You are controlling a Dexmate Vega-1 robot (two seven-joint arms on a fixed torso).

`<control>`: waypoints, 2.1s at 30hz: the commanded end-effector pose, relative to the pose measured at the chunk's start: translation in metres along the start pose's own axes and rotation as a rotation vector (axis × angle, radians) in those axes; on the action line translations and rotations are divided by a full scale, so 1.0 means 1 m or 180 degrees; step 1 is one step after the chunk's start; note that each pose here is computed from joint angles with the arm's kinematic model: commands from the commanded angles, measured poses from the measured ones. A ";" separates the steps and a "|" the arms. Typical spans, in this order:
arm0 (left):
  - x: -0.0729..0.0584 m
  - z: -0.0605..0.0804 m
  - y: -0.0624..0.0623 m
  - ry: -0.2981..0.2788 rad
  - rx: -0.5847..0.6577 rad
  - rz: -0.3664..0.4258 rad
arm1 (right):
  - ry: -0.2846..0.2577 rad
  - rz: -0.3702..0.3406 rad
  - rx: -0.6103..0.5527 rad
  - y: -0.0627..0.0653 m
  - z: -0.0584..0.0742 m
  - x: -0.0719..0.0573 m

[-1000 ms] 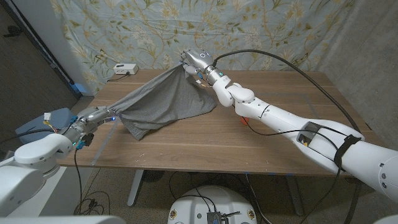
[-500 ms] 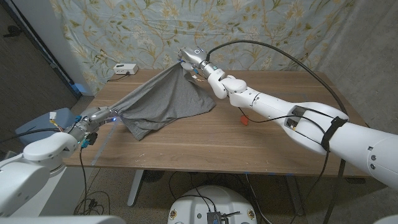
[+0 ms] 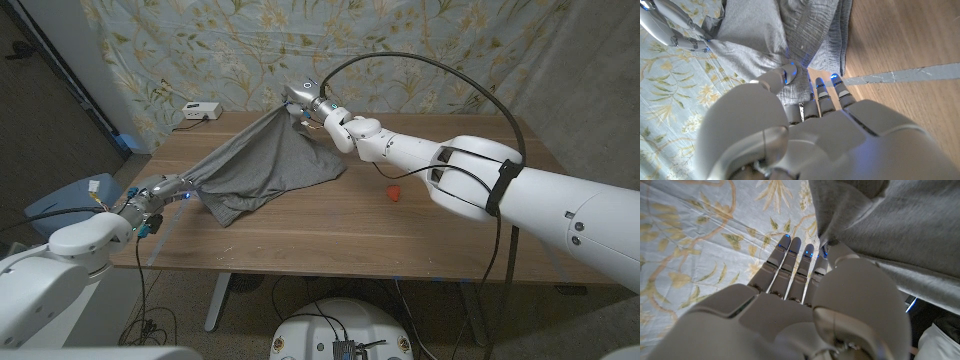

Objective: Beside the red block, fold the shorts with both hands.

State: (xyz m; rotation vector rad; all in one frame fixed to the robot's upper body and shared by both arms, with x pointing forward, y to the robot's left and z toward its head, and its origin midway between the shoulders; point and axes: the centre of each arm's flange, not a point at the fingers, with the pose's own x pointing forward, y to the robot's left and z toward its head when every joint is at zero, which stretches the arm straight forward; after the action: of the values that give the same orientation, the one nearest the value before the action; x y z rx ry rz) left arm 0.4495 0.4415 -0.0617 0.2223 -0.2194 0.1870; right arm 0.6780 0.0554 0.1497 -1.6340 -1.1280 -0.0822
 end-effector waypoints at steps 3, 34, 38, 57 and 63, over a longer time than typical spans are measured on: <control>-0.008 -0.004 -0.003 0.0099 0.0069 0.0291 | 0.0266 0.0441 0.0045 0.002 -0.009 0.011; -0.018 0.003 -0.012 -0.0313 0.0747 0.1201 | 0.0491 0.0790 0.1221 0.006 -0.052 0.000; -0.013 0.015 -0.022 -0.0395 0.1320 0.1012 | 0.0235 0.0708 0.1147 0.007 -0.051 -0.007; 0.005 0.053 -0.069 -0.0437 0.2983 0.0642 | -0.0168 0.0761 0.0977 0.011 -0.022 -0.056; 0.004 0.058 -0.078 -0.0314 0.3367 0.0529 | -0.0260 0.0770 0.0968 0.013 -0.012 -0.067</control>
State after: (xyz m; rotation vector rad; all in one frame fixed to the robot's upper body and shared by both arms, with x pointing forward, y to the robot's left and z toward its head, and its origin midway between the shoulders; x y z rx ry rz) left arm 0.4565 0.3680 -0.0289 1.0145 -0.3149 0.4557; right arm 0.6853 0.0016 0.1241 -1.4835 -0.8696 0.2585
